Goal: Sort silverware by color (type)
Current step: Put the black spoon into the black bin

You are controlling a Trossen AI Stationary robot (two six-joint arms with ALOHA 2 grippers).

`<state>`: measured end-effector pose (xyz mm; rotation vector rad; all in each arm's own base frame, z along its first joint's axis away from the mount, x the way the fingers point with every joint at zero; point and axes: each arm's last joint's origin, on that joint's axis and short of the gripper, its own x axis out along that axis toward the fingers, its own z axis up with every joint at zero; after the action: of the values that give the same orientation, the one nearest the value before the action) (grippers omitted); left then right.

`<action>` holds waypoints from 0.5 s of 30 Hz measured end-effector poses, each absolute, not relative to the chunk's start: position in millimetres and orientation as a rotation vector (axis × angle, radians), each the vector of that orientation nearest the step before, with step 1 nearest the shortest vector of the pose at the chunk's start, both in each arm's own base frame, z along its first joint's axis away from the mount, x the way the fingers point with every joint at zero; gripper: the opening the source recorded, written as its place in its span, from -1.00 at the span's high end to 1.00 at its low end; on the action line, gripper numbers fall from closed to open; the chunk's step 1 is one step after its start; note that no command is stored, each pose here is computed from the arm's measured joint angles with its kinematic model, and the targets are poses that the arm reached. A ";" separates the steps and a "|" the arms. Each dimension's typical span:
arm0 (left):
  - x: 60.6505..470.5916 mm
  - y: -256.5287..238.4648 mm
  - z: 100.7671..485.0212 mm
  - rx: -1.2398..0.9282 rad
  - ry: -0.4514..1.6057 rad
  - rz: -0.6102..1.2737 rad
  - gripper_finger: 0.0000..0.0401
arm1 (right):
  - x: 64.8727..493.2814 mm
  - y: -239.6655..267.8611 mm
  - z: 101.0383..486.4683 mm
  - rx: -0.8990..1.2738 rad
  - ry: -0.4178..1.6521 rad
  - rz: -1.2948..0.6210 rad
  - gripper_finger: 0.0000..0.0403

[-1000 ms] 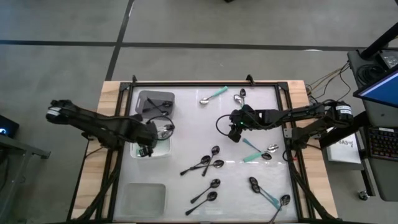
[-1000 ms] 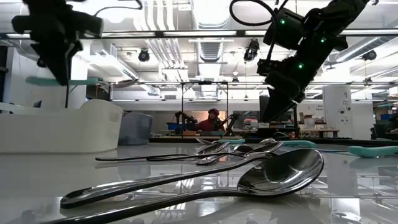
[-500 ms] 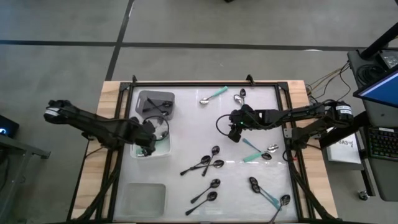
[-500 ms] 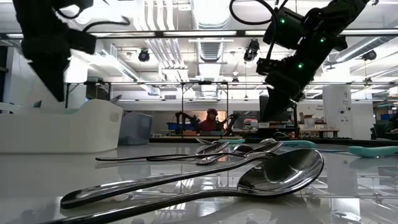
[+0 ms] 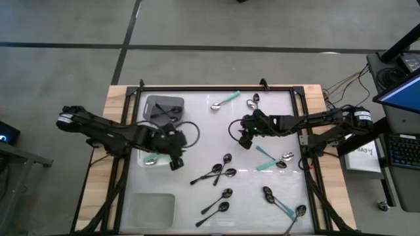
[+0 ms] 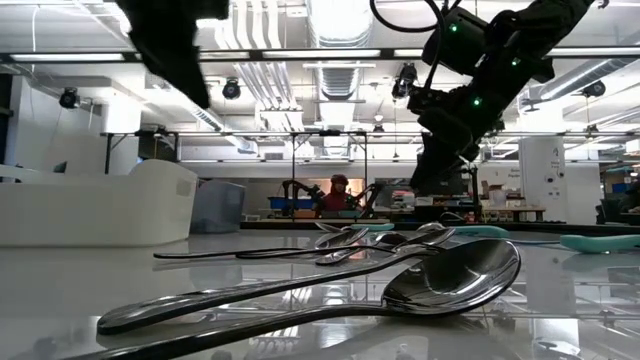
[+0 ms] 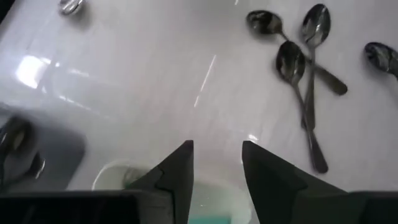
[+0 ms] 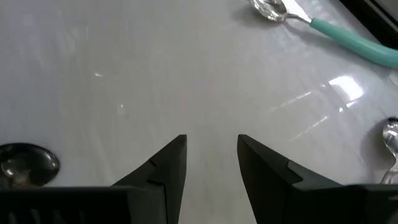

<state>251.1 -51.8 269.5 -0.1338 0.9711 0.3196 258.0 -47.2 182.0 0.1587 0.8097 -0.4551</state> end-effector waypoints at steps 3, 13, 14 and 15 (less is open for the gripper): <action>268.8 -56.2 261.9 -0.071 1.019 0.300 0.43 | 258.9 -47.3 182.8 0.160 0.798 -0.455 0.33; 297.1 -61.0 213.6 0.119 1.289 0.264 0.44 | 255.1 -46.7 176.9 0.176 0.816 -0.463 0.33; 300.7 -62.5 210.8 0.102 1.283 0.237 0.45 | 254.1 -46.6 175.3 0.180 0.820 -0.465 0.33; 304.7 -64.6 208.5 0.083 1.272 0.200 0.46 | 253.0 -46.4 173.6 0.183 0.825 -0.467 0.33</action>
<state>304.7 -64.6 208.5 0.0827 1.2719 0.1998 253.0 -46.4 173.6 0.1831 0.8254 -0.4674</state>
